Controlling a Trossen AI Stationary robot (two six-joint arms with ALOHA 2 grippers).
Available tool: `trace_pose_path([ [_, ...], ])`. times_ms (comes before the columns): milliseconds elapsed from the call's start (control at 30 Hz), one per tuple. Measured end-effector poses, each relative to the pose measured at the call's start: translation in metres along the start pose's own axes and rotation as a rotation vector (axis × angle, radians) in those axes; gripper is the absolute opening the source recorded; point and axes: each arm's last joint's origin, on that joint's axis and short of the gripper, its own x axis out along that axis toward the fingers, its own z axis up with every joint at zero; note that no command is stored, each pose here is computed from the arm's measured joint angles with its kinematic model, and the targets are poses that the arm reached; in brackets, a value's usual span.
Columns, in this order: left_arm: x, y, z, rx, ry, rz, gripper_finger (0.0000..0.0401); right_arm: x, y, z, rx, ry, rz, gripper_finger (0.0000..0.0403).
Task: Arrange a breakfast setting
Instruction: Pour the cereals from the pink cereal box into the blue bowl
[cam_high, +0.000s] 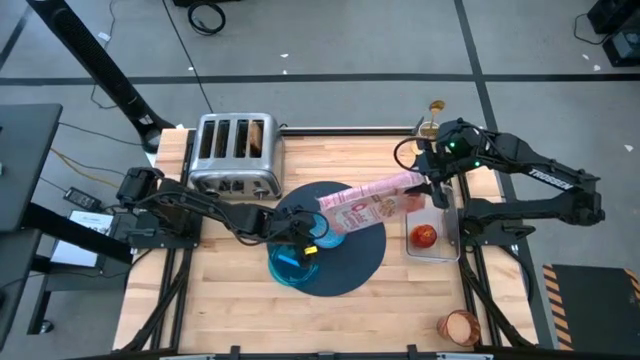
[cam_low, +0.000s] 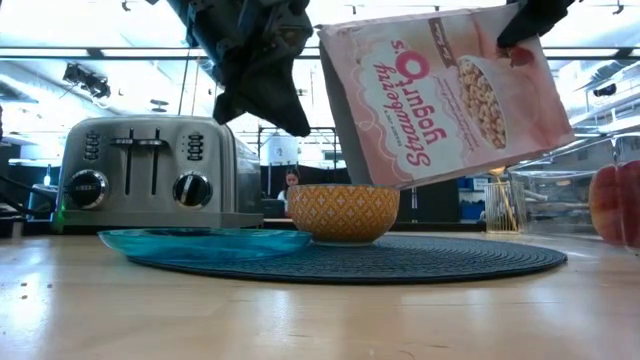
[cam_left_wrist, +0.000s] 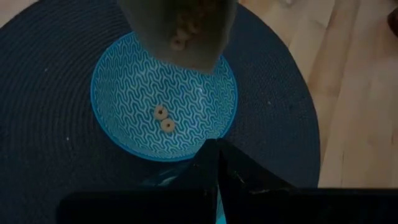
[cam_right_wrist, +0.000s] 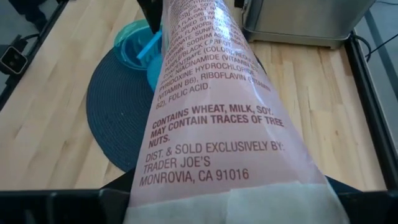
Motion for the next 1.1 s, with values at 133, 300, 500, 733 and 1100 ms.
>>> trace_pose_path([
  [133,0.0,-0.0002,-0.0002,-0.011,0.001,-0.001,0.0006,0.0017,0.0003,0.0008,-0.005,0.004,0.001,0.0192],
  [300,0.0002,-0.0001,-0.0002,-0.015,0.001,-0.001,0.0006,0.002,0.0,0.001,-0.003,0.005,-0.002,0.0192],
  [500,0.0002,-0.0001,-0.0002,-0.02,0.001,-0.001,0.0006,0.0021,-0.0006,0.0015,-0.004,0.003,-0.014,0.0191],
  [733,0.0003,-0.0002,-0.0001,-0.02,0.001,-0.001,0.0006,0.0021,-0.0006,0.0015,-0.004,0.003,-0.014,0.019],
  [1100,0.0006,-0.0002,-0.0003,-0.02,0.001,-0.002,0.0006,0.0021,-0.0015,0.0033,-0.019,-0.013,-0.027,0.0188],
])
